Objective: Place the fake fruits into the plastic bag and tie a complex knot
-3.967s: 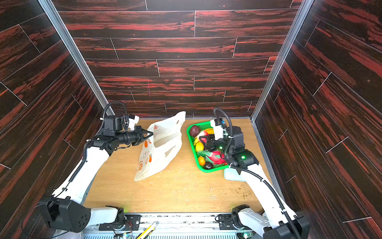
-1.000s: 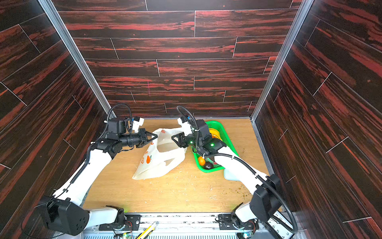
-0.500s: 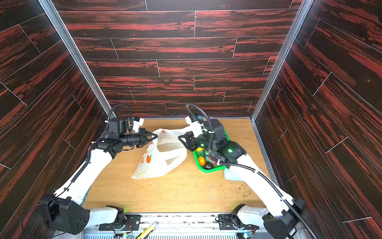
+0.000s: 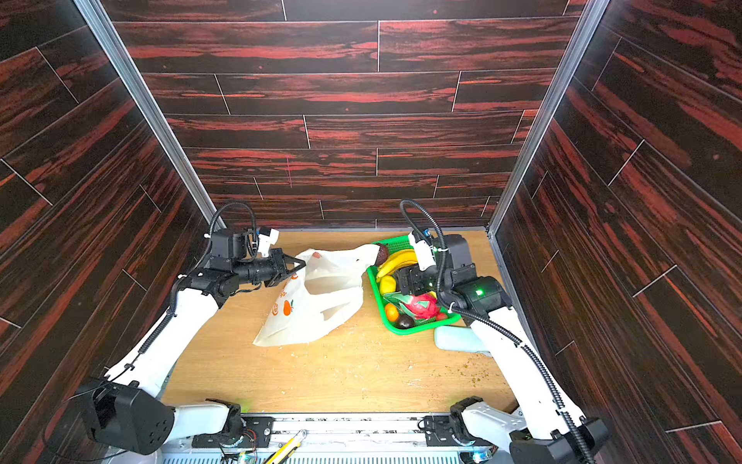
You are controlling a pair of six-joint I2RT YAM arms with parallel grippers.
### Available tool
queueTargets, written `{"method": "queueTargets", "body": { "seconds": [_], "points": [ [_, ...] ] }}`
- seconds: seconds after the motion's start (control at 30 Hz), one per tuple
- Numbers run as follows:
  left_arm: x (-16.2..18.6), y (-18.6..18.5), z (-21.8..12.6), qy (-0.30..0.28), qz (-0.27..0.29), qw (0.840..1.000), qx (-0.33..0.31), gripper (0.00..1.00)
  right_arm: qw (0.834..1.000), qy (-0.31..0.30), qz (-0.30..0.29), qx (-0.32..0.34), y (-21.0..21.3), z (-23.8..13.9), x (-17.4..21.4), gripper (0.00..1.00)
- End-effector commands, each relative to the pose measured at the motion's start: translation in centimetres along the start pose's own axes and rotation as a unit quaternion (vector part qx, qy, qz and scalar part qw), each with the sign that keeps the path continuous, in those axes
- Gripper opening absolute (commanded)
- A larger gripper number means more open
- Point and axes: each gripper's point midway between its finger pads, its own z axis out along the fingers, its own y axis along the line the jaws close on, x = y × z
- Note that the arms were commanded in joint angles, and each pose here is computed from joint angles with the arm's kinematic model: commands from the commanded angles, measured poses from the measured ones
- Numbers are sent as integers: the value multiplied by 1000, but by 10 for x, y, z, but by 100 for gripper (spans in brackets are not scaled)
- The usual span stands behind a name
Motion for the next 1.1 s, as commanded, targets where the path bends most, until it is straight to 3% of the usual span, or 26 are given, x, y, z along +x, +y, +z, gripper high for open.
{"method": "queueTargets", "body": {
  "seconds": [0.0,0.13,0.33,0.47,1.07],
  "points": [
    [1,1,-2,2,14,1000,-11,0,976,199,-56,70,-35,36,85,94],
    [2,3,-3,-1,16,1000,-16,0,967,234,-96,35,-29,52,114,94],
    [3,3,-4,2,19,1000,-19,0,967,206,-147,29,-33,69,122,96],
    [4,4,-4,3,19,1000,-21,0,961,221,-167,19,-36,77,135,97],
    [6,6,-5,6,22,999,-25,0,934,283,-215,38,-85,120,149,97]
  ]
}}
